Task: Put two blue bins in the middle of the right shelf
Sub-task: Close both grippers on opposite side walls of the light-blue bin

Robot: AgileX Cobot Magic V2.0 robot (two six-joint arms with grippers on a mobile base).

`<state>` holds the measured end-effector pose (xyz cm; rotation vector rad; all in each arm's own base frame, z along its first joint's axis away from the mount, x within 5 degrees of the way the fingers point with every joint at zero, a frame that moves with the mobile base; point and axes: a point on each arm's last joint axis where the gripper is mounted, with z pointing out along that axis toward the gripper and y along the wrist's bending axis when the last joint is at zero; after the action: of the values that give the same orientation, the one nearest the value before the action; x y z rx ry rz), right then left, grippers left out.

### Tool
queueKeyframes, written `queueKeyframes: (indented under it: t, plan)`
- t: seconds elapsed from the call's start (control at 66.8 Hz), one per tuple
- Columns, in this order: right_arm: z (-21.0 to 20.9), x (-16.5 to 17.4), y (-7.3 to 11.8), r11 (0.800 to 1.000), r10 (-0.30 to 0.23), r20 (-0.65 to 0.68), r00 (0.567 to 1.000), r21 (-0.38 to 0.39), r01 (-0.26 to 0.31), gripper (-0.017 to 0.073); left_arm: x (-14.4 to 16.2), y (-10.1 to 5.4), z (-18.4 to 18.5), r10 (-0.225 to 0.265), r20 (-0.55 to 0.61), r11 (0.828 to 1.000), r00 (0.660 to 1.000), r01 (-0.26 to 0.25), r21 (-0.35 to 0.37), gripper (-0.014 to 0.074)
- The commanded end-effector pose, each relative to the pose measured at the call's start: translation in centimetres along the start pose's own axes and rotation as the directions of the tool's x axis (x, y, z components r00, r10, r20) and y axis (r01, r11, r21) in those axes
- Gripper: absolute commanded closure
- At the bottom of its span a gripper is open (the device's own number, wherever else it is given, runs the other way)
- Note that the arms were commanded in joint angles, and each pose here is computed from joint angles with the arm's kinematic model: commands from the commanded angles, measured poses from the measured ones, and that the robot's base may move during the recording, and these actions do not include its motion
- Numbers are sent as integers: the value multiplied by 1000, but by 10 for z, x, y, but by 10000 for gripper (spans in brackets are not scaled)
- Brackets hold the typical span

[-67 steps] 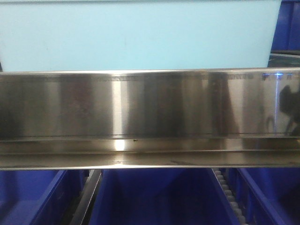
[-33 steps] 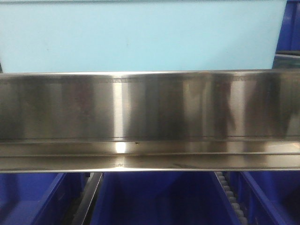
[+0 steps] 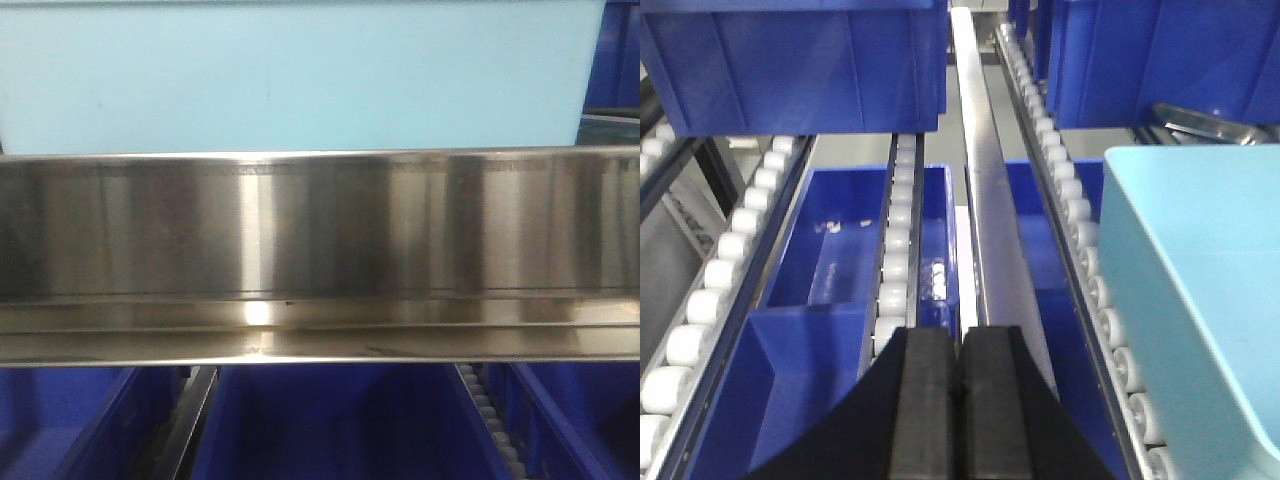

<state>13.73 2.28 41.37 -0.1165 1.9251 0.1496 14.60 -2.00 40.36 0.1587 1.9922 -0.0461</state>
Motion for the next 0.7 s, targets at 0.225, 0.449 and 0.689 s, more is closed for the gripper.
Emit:
queueKeyframes:
  t: [0.225, 0.449, 0.689]
  plan:
    - [50, -3, -1, 1000, 20, -70, 997, 4, -20, 724, -3, -2, 30, -22, -55, 1000, 998, 23, 7, 704]
    - [95, -4, 1, 998, 68, -318, 946, 13, -67, 706, -1, -8, 80, -111, -286, 993, 952, 120, 14, 704]
    - [123, -18, 22, 996, 84, -451, 888, 74, -57, 700, -23, -23, 110, -136, -395, 991, 909, 124, -55, 704]
